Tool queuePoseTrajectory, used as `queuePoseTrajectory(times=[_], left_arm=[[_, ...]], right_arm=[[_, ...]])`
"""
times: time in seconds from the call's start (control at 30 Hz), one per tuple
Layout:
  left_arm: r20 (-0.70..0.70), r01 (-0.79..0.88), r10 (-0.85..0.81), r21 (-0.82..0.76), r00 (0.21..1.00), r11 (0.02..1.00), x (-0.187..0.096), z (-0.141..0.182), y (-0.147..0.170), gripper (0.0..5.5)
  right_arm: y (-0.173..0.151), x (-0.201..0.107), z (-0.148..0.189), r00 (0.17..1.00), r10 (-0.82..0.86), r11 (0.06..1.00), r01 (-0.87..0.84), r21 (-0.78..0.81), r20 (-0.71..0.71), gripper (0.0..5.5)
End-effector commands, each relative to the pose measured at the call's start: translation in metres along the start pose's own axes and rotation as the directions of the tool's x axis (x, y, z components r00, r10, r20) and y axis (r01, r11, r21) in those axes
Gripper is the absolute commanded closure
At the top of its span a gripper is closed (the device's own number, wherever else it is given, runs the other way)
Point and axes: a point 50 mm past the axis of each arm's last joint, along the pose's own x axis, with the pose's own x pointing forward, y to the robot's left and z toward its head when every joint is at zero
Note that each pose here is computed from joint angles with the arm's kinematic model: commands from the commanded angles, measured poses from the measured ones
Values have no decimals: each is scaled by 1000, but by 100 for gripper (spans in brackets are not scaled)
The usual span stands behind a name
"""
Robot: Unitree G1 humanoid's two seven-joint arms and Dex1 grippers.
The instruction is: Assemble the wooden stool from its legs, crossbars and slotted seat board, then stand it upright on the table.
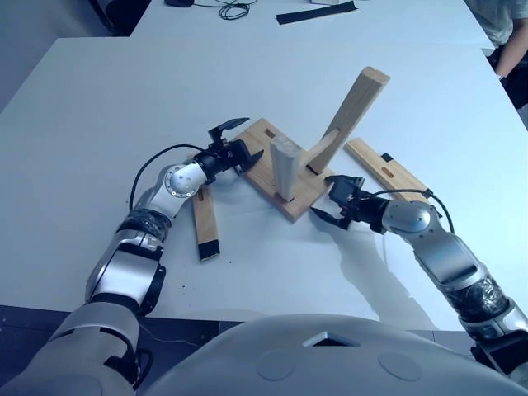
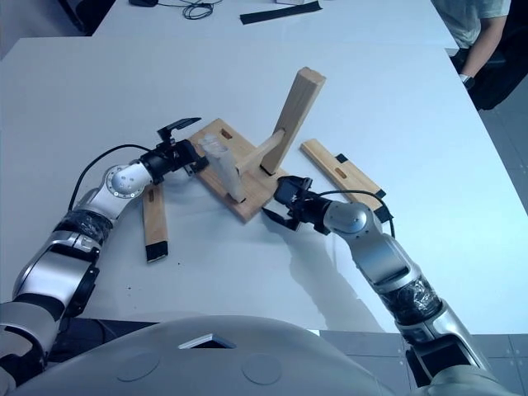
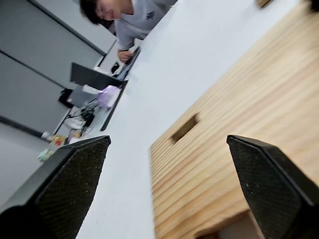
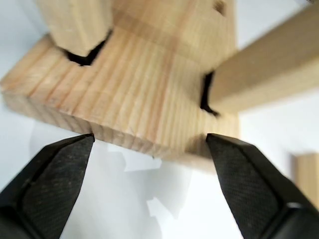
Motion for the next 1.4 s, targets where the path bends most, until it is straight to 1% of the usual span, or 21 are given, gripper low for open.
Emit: queuePoseTrajectory(times=[0.03,0.27,0.4,0.5,0.57,0.67,0.73,0.8,0.93,1.0,1.07,1.13,1.23,1.4], left_arm=[[-41,161,-163,-42,986,986,-9,1,-24,116],[-20,290,-293,-83,956,953,-24,25,-29,116],[-21,319,-327,-160,945,934,-36,38,-18,116],[-34,237,-248,-188,968,953,-37,41,8,116],[-45,110,-119,-167,992,980,-28,39,37,116],[-57,-62,57,-96,997,993,-9,34,73,116],[-65,-100,101,16,993,995,3,27,82,116],[-100,-60,75,144,992,988,10,14,78,116],[-238,76,3,323,971,943,8,-17,60,116],[-292,127,-22,346,956,930,3,-30,50,116],[-316,154,-36,357,948,921,-1,-38,41,116],[-321,196,-74,366,944,910,-6,-44,29,116],[-286,270,-165,383,944,883,-12,-45,14,116],[-184,332,-281,371,942,867,-20,-36,7,116]], right_arm=[[-19,-2,-10,993,-105,994,106,22,-47,135],[-26,-9,-17,981,-184,981,187,45,-61,135],[-22,-14,-21,977,-202,977,206,58,-67,135],[-13,-20,-21,979,-195,978,199,68,-62,135],[0,-25,-20,986,-156,984,160,77,-57,135],[22,-29,-18,997,-65,995,69,74,-50,135],[33,-30,-12,999,2,998,0,70,-32,135],[41,-30,-5,998,58,996,-58,61,-11,135],[50,-30,6,991,132,990,-133,50,27,135],[55,-30,13,985,166,984,-169,55,56,135],[59,-29,19,979,186,980,-191,53,79,135],[60,-30,23,977,195,978,-200,54,92,135],[60,-32,26,978,184,979,-191,72,98,135],[59,-28,21,989,129,984,-137,112,79,135]])
